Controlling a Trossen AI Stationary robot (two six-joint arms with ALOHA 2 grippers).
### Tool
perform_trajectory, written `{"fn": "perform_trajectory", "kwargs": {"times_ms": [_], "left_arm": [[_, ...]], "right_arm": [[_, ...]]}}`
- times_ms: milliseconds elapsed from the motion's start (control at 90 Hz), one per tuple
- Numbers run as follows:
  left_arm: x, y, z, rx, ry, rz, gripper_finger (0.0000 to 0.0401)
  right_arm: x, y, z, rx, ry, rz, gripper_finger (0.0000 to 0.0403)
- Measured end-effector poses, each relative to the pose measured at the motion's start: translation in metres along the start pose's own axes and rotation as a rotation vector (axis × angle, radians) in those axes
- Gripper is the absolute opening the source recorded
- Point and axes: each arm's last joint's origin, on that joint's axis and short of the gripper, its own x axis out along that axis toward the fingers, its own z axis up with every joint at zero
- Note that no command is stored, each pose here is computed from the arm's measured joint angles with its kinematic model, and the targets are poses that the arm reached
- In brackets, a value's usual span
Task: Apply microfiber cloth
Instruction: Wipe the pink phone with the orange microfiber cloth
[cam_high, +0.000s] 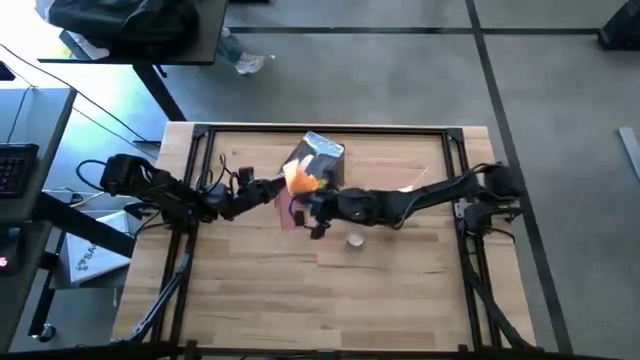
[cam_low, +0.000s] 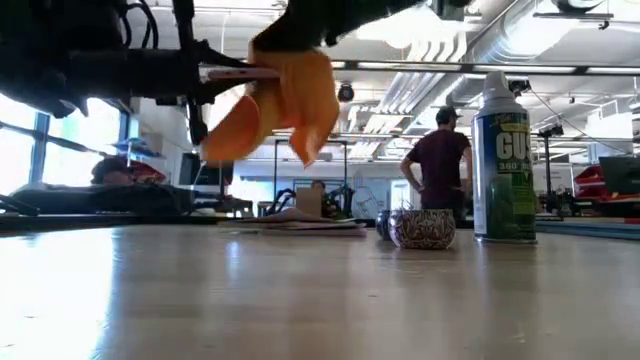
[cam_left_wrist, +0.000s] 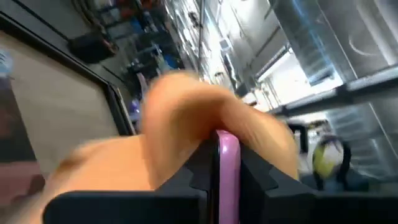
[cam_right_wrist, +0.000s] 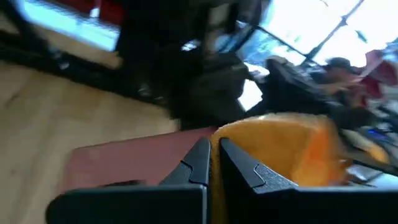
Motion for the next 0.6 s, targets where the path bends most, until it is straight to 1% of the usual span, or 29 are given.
{"fn": "perform_trajectory", "kwargs": {"times_ms": [167, 256, 311, 367, 456, 600], "left_arm": [[0.000, 0.004, 0.000, 0.016, -0.038, 0.061, 0.0017], [0.000, 0.005, 0.000, 0.015, -0.044, 0.064, 0.0017], [0.000, 0.005, 0.000, 0.016, -0.044, 0.064, 0.0017], [0.000, 0.004, 0.000, 0.012, -0.035, 0.058, 0.0017], [0.000, 0.004, -0.001, 0.007, -0.011, 0.048, 0.0017], [-0.001, 0.002, -0.004, -0.033, 0.041, 0.020, 0.0017]], "right_arm": [[0.007, 0.016, -0.007, 0.043, -0.028, 0.109, 0.0000], [0.008, 0.020, -0.009, 0.072, -0.028, 0.165, 0.0000], [0.007, 0.021, -0.010, 0.072, -0.014, 0.175, 0.0000], [0.007, 0.021, -0.011, 0.063, -0.001, 0.163, 0.0000], [0.006, 0.018, -0.010, 0.027, 0.014, 0.109, 0.0000], [0.004, 0.004, -0.006, -0.029, 0.021, 0.019, 0.0000]]}}
